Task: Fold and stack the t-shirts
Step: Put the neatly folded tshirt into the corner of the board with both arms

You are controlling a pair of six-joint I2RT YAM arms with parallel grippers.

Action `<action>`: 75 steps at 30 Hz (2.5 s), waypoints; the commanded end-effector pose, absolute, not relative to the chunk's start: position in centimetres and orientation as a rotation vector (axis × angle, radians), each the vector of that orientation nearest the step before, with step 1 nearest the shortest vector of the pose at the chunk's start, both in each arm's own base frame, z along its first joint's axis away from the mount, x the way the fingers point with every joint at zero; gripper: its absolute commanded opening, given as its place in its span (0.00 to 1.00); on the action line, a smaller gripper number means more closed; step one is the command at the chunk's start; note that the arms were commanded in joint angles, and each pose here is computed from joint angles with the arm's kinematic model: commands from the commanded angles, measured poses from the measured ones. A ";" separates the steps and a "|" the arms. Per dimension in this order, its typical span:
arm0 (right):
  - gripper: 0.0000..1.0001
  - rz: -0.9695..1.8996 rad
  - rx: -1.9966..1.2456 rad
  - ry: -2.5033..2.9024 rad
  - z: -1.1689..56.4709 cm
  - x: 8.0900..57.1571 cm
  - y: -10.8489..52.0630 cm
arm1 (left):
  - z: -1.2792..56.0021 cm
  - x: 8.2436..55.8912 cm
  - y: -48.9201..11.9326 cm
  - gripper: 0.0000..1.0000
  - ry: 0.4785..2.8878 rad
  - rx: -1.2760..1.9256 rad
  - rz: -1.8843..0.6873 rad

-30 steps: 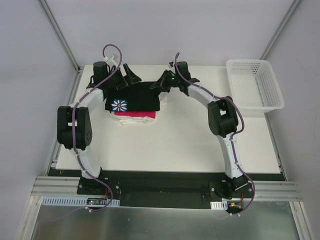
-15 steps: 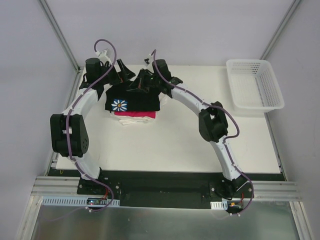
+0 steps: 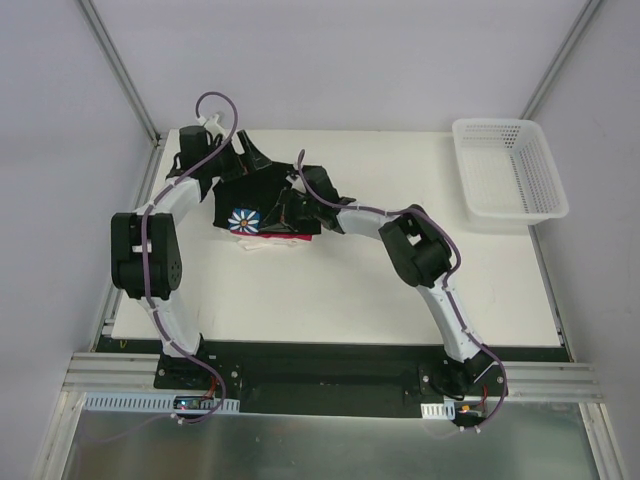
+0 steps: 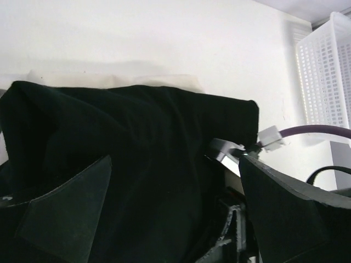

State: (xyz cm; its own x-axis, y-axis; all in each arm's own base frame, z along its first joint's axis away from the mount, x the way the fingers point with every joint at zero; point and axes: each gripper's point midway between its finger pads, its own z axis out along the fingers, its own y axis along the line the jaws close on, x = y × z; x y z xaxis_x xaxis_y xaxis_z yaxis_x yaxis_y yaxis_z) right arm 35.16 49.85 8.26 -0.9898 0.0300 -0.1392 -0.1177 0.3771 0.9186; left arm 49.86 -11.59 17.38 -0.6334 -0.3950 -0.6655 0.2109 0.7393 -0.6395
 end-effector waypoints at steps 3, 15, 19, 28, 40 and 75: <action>0.01 1.711 0.034 2.587 5.8 34.3 49.6 | 17.2 50.7 -12.1 0.99 2.058 -0.100 -0.937; 0.02 1.809 -0.087 2.334 16.5 38.2 47.1 | 14.9 50.9 -10.0 0.99 2.071 -0.169 -0.883; 0.24 1.798 -0.119 2.264 20.4 39.7 44.3 | 14.7 51.2 -9.4 0.99 2.068 -0.176 -0.861; 0.43 1.499 -0.148 2.147 26.0 41.9 34.9 | 23.6 50.6 -9.2 0.99 1.922 -0.059 -0.843; 0.43 1.382 -0.023 2.143 24.2 40.9 29.7 | 31.2 42.5 -21.7 0.99 1.821 0.429 -1.271; 0.47 1.119 0.121 1.931 31.8 38.9 15.1 | 13.2 41.1 -37.1 0.99 2.318 0.557 -1.636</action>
State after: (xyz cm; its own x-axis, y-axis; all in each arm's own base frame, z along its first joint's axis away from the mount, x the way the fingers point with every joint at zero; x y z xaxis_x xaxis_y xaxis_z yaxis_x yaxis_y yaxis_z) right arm 38.54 15.37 30.25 -0.6425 0.4527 -0.6182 -0.2807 0.6117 0.7396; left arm 41.57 -36.41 13.52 -0.9046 0.1269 -0.4070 0.4263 0.2726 -0.8625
